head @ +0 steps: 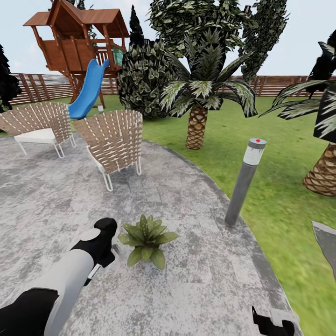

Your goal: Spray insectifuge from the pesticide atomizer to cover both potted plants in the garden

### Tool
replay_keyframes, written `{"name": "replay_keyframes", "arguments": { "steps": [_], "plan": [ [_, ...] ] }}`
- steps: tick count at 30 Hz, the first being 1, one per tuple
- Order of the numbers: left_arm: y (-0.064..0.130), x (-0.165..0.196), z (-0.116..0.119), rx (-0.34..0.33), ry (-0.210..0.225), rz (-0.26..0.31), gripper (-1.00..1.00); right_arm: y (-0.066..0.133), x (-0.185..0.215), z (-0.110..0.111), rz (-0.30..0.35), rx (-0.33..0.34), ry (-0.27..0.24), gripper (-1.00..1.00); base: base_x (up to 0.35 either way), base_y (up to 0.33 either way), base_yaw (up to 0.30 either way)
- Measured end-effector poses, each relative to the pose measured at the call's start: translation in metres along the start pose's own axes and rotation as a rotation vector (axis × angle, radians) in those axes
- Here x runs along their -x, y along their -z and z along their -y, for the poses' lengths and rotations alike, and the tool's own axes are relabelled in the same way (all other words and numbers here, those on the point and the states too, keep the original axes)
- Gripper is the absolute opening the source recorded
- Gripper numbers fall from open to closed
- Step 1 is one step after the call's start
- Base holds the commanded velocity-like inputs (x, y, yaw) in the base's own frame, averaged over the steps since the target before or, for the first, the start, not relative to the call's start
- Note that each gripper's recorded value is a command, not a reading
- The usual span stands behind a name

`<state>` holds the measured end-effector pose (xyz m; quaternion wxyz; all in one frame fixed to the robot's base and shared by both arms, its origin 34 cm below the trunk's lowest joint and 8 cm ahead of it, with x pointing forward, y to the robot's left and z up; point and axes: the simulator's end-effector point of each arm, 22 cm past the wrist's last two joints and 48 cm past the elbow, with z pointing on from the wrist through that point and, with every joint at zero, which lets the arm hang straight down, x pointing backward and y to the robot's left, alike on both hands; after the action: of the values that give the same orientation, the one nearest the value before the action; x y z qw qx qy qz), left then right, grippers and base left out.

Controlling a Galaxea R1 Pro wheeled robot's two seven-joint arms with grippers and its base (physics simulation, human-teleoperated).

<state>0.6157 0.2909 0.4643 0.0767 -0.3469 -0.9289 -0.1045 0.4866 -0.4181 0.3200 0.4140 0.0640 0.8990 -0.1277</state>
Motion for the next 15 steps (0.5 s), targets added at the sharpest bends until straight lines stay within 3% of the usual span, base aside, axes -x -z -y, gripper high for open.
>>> {"name": "replay_keyframes", "arguments": {
  "steps": [6,10,15],
  "plan": [
    [-0.008,-0.006,0.006,-0.010,-0.003,-0.014,-1.00,0.000,0.000,0.000,0.001,0.000,0.000,1.00,0.228,-0.004,0.000],
    [-0.030,-0.023,0.024,-0.032,-0.014,-0.053,-1.00,0.000,0.000,0.000,0.000,0.000,0.000,1.00,0.019,0.000,0.000],
    [-0.047,-0.037,0.029,-0.006,-0.015,-0.075,-1.00,0.000,0.000,0.000,-0.001,0.000,0.000,1.00,0.001,0.000,0.000]
  ]
}}
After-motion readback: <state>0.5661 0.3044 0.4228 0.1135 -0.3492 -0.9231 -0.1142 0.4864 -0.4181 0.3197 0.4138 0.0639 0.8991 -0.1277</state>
